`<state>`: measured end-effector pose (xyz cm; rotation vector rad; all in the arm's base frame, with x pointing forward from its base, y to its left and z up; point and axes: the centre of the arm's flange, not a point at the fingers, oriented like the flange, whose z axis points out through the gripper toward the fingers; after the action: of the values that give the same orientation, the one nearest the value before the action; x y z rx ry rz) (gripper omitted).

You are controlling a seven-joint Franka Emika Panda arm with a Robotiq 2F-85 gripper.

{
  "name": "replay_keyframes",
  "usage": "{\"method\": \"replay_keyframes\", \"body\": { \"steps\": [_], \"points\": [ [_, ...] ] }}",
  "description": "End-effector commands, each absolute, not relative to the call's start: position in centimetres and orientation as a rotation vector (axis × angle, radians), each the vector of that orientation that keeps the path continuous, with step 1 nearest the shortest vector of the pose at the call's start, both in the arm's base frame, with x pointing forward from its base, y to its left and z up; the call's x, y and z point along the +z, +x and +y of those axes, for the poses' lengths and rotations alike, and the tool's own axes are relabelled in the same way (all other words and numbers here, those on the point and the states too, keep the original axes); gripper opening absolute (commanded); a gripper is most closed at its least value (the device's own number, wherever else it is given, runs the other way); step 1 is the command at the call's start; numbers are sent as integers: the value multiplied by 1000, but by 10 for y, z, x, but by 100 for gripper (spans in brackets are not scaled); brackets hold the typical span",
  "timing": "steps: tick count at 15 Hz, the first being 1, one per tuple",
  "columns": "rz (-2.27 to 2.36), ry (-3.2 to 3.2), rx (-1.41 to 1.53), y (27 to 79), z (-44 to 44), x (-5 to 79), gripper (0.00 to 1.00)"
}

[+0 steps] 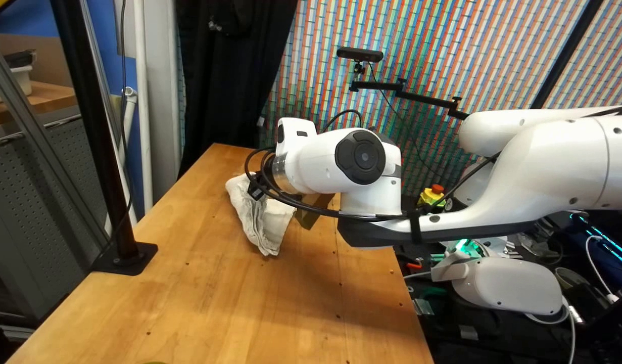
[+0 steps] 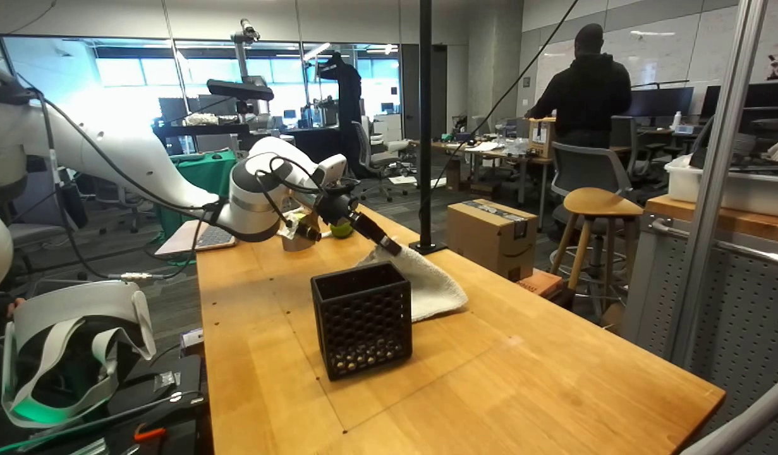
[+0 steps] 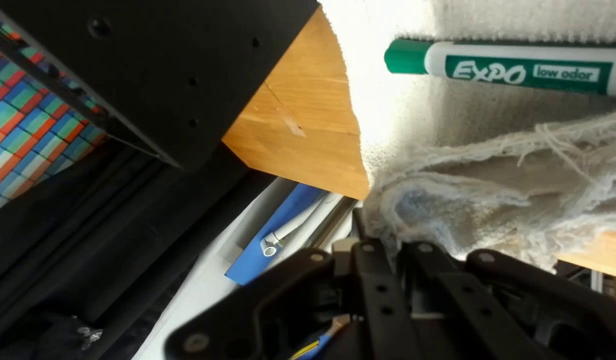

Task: Put the marker on the cloth, fold the cloth and put it in the box

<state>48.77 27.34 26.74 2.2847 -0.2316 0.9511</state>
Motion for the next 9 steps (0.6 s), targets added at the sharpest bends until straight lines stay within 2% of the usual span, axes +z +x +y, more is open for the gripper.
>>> {"method": "replay_keyframes", "body": {
  "steps": [1, 9],
  "points": [
    [-217, 2204, 934, 472, 250, 261, 8],
    [-103, 2155, 827, 417, 216, 249, 8]
  ]
}}
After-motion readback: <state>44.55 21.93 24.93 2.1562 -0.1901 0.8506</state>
